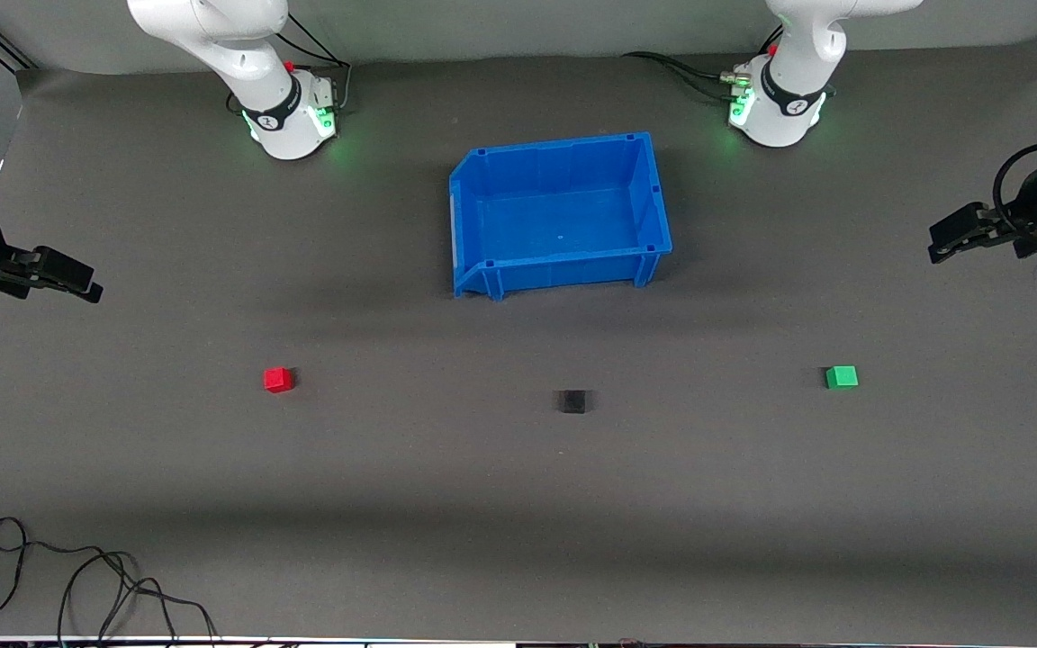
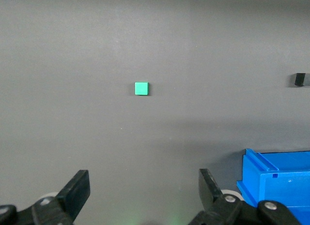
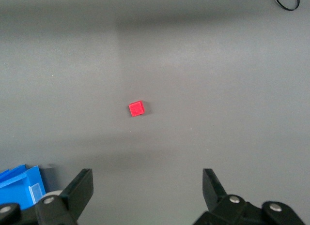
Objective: Attach green and red cubes to black cube
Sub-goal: 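Move the left gripper toward the green cube while the right gripper reaches the red cube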
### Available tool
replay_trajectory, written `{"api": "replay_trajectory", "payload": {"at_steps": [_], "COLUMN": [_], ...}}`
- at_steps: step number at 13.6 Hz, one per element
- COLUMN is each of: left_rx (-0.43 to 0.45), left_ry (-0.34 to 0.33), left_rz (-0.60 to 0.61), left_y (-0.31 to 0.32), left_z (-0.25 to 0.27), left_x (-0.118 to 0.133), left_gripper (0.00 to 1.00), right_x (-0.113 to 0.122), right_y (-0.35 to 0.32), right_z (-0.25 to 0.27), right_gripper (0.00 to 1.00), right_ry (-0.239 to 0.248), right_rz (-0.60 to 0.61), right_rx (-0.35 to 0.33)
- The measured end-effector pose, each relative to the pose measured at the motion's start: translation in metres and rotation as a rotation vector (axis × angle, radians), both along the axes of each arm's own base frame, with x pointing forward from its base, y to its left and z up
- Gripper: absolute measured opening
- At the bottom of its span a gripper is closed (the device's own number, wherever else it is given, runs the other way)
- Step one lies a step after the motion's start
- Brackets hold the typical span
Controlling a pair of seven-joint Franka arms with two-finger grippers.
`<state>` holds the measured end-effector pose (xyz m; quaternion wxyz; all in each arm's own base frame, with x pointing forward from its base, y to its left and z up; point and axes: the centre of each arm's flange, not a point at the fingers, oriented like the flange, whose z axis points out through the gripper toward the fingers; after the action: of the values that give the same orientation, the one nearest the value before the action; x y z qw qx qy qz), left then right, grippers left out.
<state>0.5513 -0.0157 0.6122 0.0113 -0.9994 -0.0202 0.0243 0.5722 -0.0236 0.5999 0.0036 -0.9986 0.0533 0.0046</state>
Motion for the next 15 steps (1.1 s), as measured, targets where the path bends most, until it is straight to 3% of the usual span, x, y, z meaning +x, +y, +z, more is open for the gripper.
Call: {"api": "replay_trajectory", "payload": {"at_steps": [6,10,12,15], "left_rx": [0.000,-0.003,-0.005,-0.007], "left_ry": [-0.001,0.009,-0.012,-0.050], "left_rz": [0.000,0.008,0.016,0.040], "left_y": [0.000,0.005,0.011,0.027], "left_z": [-0.005,-0.042,-0.075,-0.147], "left_x": [0.004,0.027,0.041,0.049], "left_gripper": [1.00,1.00,1.00,1.00], "right_x": [0.000,0.000,0.000,0.002], "right_y": [0.001,0.001,0.002,0.007], "right_z": [0.000,0.000,0.000,0.002], "right_gripper": [1.00,1.00,1.00,1.00], "right_ry": [0.000,0.000,0.000,-0.003], "right_rz": [0.001,-0.007,-0.096,-0.330], "right_rx": [0.001,0.001,0.001,0.004]}}
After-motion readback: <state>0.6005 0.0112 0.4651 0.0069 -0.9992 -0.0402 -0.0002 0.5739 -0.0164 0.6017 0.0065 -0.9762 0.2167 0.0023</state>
